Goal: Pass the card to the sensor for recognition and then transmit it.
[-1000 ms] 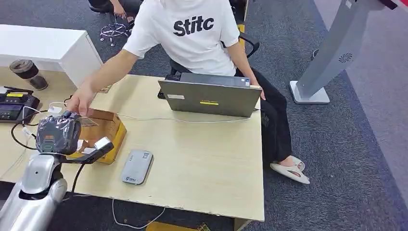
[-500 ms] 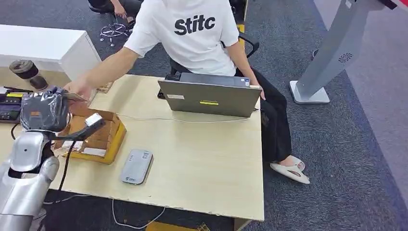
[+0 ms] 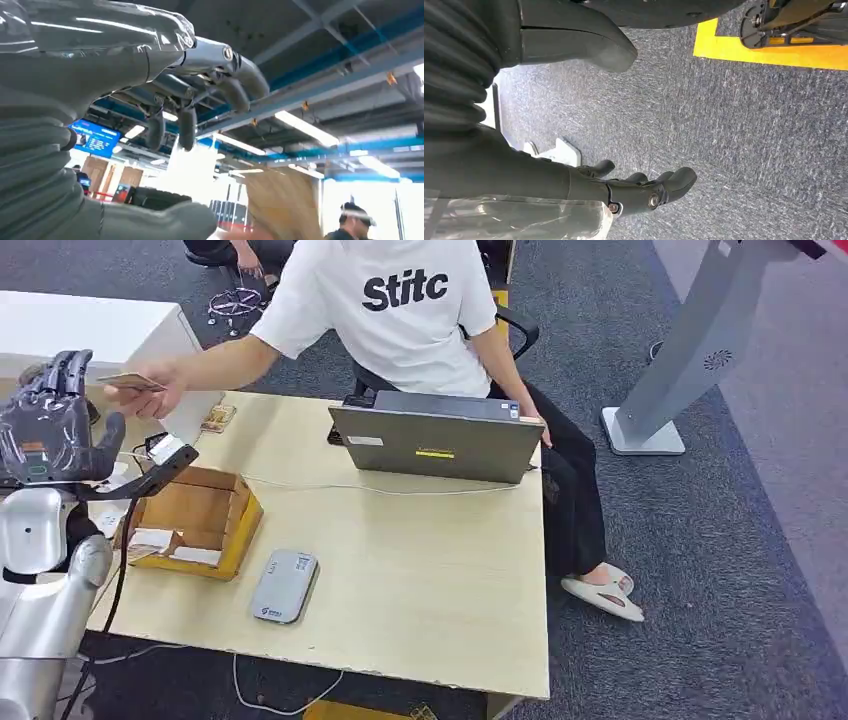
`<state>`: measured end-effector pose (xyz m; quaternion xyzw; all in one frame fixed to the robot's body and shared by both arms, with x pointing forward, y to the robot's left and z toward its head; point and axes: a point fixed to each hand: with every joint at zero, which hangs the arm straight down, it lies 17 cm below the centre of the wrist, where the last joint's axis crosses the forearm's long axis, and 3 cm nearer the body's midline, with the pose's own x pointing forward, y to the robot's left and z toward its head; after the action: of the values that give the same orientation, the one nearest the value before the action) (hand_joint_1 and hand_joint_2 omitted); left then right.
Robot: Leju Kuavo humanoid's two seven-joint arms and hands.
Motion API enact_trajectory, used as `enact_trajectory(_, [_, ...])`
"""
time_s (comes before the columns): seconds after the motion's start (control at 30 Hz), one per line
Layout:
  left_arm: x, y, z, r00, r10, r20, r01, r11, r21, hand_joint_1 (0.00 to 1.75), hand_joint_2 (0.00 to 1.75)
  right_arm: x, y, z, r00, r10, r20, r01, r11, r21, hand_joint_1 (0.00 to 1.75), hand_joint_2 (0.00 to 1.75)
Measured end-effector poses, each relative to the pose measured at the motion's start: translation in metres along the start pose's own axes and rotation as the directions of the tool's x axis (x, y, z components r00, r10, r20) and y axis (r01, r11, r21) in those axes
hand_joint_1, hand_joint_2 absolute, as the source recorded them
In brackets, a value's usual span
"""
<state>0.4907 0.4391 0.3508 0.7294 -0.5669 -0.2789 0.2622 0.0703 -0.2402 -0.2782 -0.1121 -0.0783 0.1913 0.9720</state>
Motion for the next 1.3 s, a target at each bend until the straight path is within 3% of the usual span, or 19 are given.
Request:
enact_trajectory(1.03, [0.001,0.001,0.008,0.999,0.038,-0.028,-0.037,0.999,0.019,0.0,1.75,0.0,-0.001,0.0,1.0,0.013,0.0,-0.013,1.0,-0.003,0.0,1.75])
enact_trajectory(1.3, [-0.001,0.001,0.02,0.99,0.134,-0.046,-0.133,0.991,0.027,0.0,1.75,0.001,-0.001,0.0,1.0,0.013,0.003,-0.013,1.0,-0.004,0.0,1.75])
